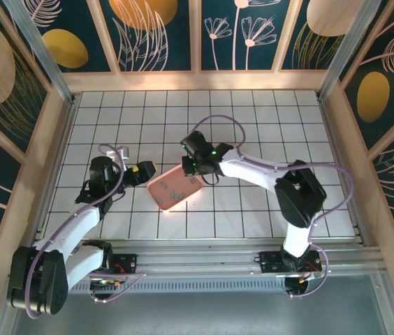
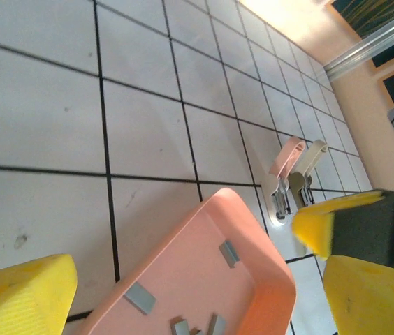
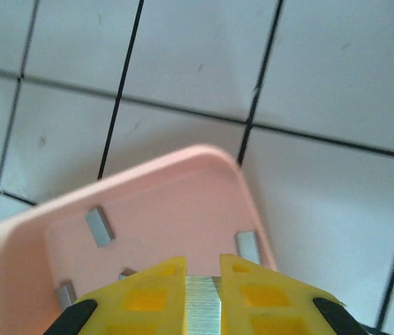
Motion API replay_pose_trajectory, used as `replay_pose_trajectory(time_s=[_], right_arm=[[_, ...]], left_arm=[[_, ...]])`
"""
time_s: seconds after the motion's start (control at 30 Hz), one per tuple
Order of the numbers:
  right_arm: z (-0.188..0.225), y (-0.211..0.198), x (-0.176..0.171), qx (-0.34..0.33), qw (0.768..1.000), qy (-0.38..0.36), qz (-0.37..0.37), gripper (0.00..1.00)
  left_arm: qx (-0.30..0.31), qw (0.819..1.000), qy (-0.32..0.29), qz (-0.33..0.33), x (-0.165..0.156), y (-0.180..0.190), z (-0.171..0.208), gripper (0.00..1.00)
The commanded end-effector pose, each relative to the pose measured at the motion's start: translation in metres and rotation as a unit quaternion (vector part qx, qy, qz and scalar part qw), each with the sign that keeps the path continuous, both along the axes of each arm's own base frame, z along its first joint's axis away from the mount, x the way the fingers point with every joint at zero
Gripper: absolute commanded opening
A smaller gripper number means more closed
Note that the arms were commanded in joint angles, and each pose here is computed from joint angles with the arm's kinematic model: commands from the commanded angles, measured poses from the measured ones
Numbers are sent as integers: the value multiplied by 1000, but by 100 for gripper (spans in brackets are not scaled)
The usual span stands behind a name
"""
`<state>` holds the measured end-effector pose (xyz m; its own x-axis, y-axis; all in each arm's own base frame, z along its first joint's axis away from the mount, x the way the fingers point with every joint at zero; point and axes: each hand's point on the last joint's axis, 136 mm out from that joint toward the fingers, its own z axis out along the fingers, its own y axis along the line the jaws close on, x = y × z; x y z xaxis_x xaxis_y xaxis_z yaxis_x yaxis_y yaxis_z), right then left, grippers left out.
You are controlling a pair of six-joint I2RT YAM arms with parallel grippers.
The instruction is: Load the staples into the stapler
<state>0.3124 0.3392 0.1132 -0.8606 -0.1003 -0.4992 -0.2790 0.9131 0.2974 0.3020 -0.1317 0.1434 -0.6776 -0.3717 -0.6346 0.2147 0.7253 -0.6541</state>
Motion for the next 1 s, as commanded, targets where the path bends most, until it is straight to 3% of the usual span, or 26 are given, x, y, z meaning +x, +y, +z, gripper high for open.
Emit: replay_pose_trajectory(time_s=[0.0, 0.37, 0.97], right_arm=[[7, -26, 18, 24, 997, -31, -68, 17], [-26, -93, 33, -7, 985, -36, -166, 16], [-45, -109, 53, -25, 985, -32, -166, 16]], left_arm=[[14, 997, -71, -17, 5, -1, 18, 91], [33, 996, -83, -21, 16, -1, 14, 91], [35, 997, -68, -31, 19, -5, 1, 91]])
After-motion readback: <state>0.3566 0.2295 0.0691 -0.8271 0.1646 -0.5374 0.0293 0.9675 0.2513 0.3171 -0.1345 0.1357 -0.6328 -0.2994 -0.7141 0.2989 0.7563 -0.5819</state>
